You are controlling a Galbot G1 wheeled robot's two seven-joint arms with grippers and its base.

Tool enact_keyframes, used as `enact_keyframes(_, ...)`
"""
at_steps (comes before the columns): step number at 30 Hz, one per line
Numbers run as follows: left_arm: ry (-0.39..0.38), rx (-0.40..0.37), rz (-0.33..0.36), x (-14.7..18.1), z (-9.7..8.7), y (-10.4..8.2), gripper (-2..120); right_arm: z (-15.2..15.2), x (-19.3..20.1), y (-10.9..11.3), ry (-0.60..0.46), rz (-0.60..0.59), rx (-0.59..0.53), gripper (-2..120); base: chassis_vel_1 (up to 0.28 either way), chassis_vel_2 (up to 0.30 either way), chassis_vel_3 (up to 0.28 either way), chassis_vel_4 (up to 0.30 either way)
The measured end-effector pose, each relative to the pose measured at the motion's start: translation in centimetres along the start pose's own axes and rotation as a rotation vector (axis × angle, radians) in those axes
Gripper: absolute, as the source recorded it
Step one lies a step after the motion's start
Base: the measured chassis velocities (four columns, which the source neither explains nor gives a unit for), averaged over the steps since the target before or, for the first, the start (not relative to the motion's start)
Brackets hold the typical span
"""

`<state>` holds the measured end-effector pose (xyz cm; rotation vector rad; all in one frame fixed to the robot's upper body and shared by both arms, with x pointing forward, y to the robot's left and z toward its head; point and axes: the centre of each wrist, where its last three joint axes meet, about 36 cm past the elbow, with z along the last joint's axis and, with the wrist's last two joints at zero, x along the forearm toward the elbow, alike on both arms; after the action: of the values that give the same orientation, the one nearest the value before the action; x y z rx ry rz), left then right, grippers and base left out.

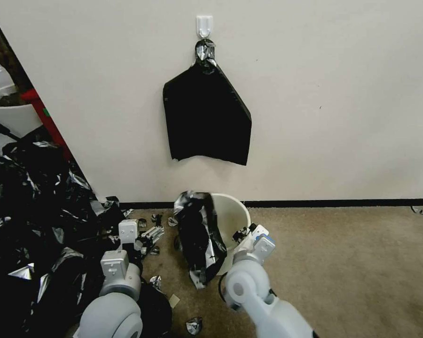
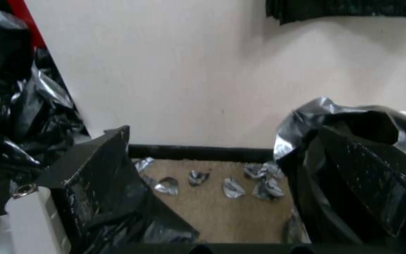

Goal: Place a trash bag onto the trash bin.

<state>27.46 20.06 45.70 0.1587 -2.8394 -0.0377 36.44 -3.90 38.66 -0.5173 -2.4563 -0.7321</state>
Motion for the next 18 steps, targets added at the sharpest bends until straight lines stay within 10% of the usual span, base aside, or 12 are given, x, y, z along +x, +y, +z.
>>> enact_keyframes(12,0.001,0.004,-0.022,-0.1,0.1,0.4,100,0.2,1.2,-2.7,-0.128,-0.151,0.182,44,0.000,0.000,0.000,0.000)
enact_keyframes(18,0.016,0.001,-0.025,-0.8,0.9,0.3,100,-1.9,3.9,-4.3,-0.168,-0.536,0.308,71,0.000,0.000,0.000,0.000)
